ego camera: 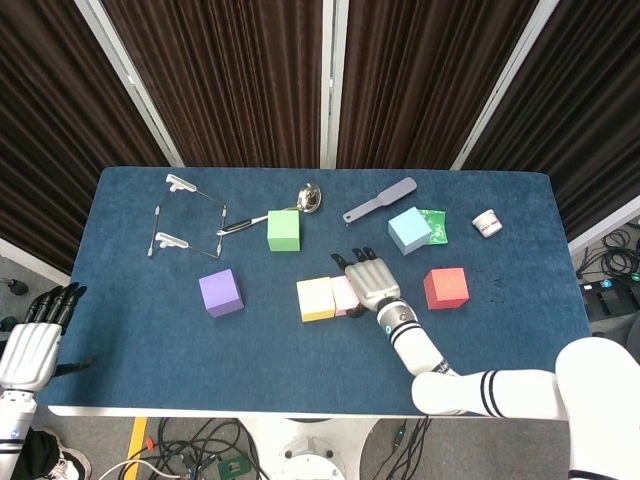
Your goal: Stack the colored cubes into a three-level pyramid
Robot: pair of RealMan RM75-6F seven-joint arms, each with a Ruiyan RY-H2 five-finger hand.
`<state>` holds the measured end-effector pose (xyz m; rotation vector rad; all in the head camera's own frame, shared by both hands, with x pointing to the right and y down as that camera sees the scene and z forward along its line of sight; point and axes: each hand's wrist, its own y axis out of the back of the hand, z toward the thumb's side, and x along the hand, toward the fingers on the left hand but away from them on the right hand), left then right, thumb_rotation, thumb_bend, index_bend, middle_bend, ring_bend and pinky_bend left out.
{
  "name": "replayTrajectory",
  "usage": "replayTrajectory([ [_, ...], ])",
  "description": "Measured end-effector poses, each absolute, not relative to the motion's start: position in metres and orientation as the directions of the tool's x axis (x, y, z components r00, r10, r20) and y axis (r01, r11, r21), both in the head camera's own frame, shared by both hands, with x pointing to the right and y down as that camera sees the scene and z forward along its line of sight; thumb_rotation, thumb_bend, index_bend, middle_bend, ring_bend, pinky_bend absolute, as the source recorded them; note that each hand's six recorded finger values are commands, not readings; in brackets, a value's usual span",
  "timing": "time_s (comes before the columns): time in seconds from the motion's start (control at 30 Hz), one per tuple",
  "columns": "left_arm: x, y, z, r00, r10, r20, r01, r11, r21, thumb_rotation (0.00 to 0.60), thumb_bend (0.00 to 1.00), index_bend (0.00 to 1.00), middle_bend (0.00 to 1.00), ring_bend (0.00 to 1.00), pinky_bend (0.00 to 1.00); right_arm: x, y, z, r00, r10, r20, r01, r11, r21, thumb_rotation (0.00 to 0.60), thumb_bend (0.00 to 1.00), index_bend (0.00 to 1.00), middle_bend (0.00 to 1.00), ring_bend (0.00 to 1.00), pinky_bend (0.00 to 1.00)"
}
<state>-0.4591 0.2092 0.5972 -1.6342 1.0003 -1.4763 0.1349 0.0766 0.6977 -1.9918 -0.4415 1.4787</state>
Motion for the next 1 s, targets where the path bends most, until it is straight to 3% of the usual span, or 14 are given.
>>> replayTrajectory([
  [0.33, -0.4605, 0.2097, 0.5977, 0.046, -0.893, 0.448, -0.090, -0.451, -0.888, 0.600, 0.00, 0.03, 0.05, 0.00, 0.10, 0.1319, 0.0779, 0.6988, 0.321, 0.586, -0.744, -0.086, -0.764, -0.639, 0.600, 0.12, 0.00, 0.48, 0.01, 0.00],
  [0.5, -0.4615, 0.2105, 0.5977, 0.043, -0.893, 0.449, -0.090, -0.451, -0.888, 0.600, 0.00, 0.03, 0.05, 0.00, 0.10, 0.1333, 0.0784, 0.6993, 0.317, 0.572, -0.756, -0.093, -0.775, -0.625, 0.600, 0.10, 0.00, 0.23, 0.00, 0.00],
  [0.63, -0.4615, 0.2108, 0.5980, 0.043, -0.893, 0.449, -0.090, -0.451, -0.888, 0.600, 0.00, 0.03, 0.05, 0.00, 0.10, 0.1337, 0.0782, 0.6990, 0.318, 0.570, -0.757, -0.097, -0.775, -0.624, 0.600, 0.10, 0.00, 0.15, 0.00, 0.00],
  [0.87, -0.4623, 0.2112, 0.5972, 0.040, -0.894, 0.447, -0.090, -0.449, -0.889, 0.600, 0.00, 0.03, 0.05, 0.00, 0.10, 0.1334, 0.0769, 0.6982, 0.321, 0.574, -0.753, -0.094, -0.772, -0.629, 0.600, 0.10, 0.00, 0.12, 0.00, 0.00],
  [1.0, -0.4628, 0.2117, 0.5973, 0.038, -0.894, 0.447, -0.091, -0.449, -0.889, 0.600, 0.00, 0.03, 0.05, 0.00, 0.10, 0.1339, 0.0763, 0.6987, 0.317, 0.583, -0.748, -0.095, -0.765, -0.637, 0.600, 0.10, 0.00, 0.23, 0.00, 0.00],
])
